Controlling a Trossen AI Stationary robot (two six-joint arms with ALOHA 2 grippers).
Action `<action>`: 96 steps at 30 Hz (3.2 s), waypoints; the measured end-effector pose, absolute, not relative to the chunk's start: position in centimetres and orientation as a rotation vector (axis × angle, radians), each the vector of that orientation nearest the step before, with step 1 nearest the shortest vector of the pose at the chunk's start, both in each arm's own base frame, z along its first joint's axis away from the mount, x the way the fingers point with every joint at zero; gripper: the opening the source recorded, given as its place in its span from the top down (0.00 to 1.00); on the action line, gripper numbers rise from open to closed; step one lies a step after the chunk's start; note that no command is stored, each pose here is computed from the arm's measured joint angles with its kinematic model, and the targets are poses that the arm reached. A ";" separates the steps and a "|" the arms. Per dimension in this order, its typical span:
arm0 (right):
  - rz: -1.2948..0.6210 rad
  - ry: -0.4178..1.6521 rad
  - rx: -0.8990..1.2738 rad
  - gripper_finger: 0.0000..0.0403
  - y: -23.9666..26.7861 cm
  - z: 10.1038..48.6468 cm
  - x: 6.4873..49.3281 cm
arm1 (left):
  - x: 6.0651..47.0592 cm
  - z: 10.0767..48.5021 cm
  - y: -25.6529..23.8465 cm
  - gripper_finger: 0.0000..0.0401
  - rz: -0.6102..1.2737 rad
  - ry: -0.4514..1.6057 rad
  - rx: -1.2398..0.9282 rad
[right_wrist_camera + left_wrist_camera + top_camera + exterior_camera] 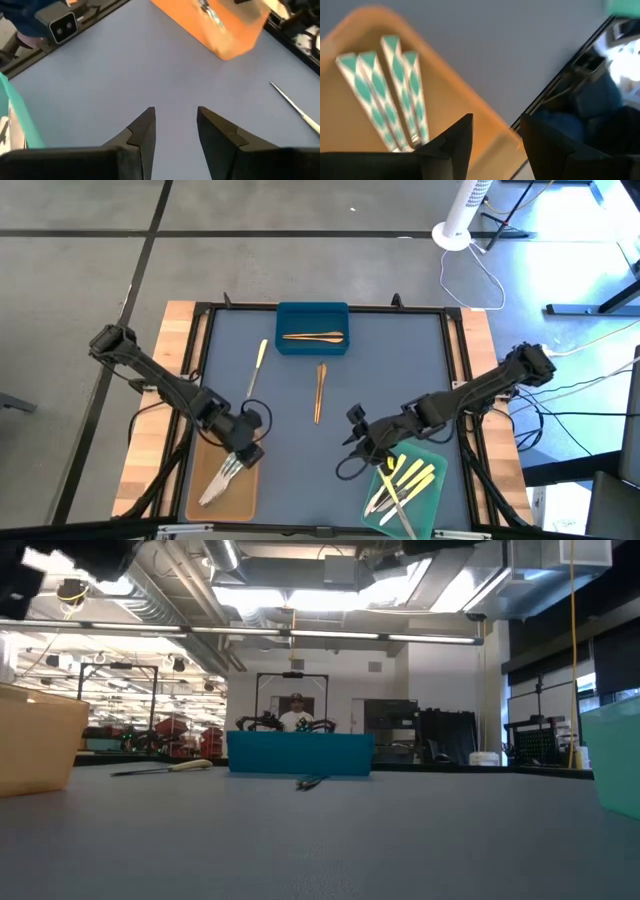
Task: Sort silverware by color (type)
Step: Put the gold knife into the blue bin
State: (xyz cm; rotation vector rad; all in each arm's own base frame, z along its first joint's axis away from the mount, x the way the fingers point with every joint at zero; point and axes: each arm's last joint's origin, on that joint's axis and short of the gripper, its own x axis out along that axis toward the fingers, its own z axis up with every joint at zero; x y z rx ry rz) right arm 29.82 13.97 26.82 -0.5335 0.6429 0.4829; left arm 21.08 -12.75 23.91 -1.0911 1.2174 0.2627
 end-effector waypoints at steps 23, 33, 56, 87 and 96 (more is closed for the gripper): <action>0.345 0.633 -0.463 0.67 10.6 32.8 23.5 | 25.4 29.2 -8.8 0.60 0.394 0.587 -0.851; 0.345 0.616 -0.455 0.67 10.6 33.1 23.4 | 27.0 30.6 -6.2 0.60 0.517 0.312 -0.898; 0.345 0.599 -0.454 0.67 10.6 33.2 23.5 | 36.4 27.0 -3.1 0.60 0.443 0.655 -0.810; 0.347 0.601 -0.455 0.67 10.6 33.2 23.5 | 40.6 19.1 0.0 0.60 0.759 1.162 -0.643; 0.346 0.601 -0.454 0.67 10.6 33.2 23.5 | 40.7 19.2 0.2 0.60 0.796 1.118 -0.611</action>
